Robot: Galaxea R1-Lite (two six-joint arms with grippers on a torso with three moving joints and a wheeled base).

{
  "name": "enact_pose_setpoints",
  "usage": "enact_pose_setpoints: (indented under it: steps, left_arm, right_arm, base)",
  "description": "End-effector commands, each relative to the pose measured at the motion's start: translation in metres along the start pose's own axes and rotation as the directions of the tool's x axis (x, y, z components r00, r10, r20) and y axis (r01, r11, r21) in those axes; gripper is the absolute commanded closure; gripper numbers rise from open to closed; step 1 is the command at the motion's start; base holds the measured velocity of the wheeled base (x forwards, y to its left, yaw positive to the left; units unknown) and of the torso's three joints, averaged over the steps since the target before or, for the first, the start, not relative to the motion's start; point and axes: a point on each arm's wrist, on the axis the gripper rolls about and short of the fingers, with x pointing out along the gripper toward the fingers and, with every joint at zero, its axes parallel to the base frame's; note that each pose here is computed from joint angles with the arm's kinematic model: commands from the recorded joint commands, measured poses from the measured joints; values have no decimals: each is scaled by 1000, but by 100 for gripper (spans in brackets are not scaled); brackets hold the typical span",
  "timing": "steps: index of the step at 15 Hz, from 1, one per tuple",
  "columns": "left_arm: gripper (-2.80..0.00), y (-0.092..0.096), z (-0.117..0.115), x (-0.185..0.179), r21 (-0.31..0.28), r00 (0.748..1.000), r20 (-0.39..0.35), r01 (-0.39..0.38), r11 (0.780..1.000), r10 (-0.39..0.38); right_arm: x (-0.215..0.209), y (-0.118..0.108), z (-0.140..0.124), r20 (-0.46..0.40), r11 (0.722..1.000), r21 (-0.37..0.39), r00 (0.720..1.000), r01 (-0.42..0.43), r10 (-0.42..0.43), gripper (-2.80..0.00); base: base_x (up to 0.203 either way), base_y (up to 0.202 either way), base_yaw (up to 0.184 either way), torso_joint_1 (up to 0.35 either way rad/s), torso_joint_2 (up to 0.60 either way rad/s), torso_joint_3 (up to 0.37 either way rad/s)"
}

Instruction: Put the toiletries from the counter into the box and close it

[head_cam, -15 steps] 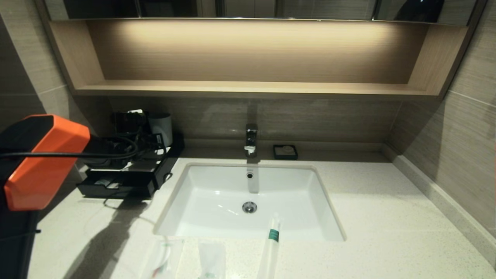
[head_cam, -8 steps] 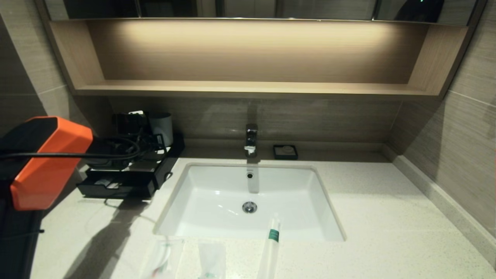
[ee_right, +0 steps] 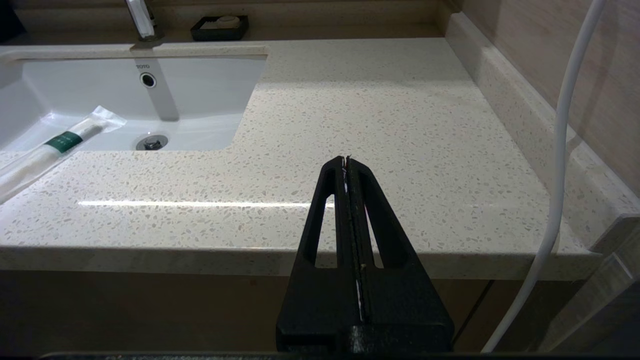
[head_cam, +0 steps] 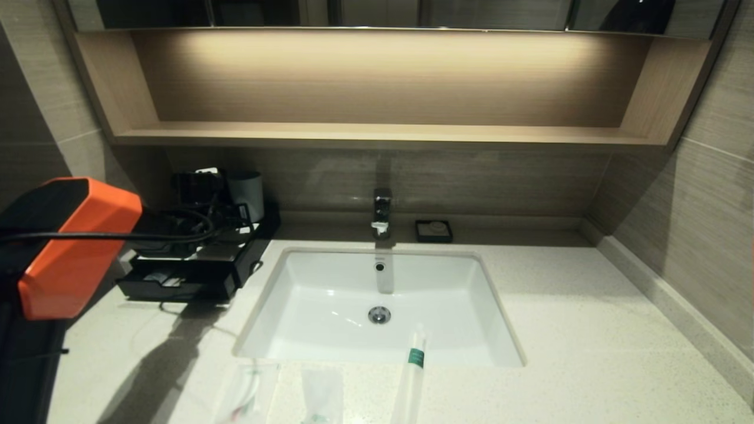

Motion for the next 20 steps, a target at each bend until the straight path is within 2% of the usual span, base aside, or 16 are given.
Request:
enact_pose_setpoints:
  steps: [1, 8, 15, 20]
  left_arm:
    - [0, 1, 3, -9, -1, 1000, -3, -2, 1000, 2]
    - [0, 2, -7, -16, 1, 999, -33, -2, 1000, 2]
    - [0, -19, -5, -14, 12, 999, -15, 42, 999, -42]
    - [0, -20, -7, -6, 13, 999, -9, 42, 999, -42]
  right_arm:
    - [0, 0, 0, 0, 1000, 0, 1000, 0, 0, 0]
    - [0, 0, 0, 0, 1000, 0, 1000, 0, 0, 0]
    - [0, 0, 0, -1, 1000, 0, 1000, 0, 0, 0]
    - [0, 0, 0, -1, 1000, 0, 1000, 0, 0, 0]
  base:
    - [0, 0, 0, 0, 0, 0]
    - [0, 0, 0, 0, 0, 0]
    - [0, 0, 0, 0, 0, 0]
    - [0, 0, 0, 0, 0, 0]
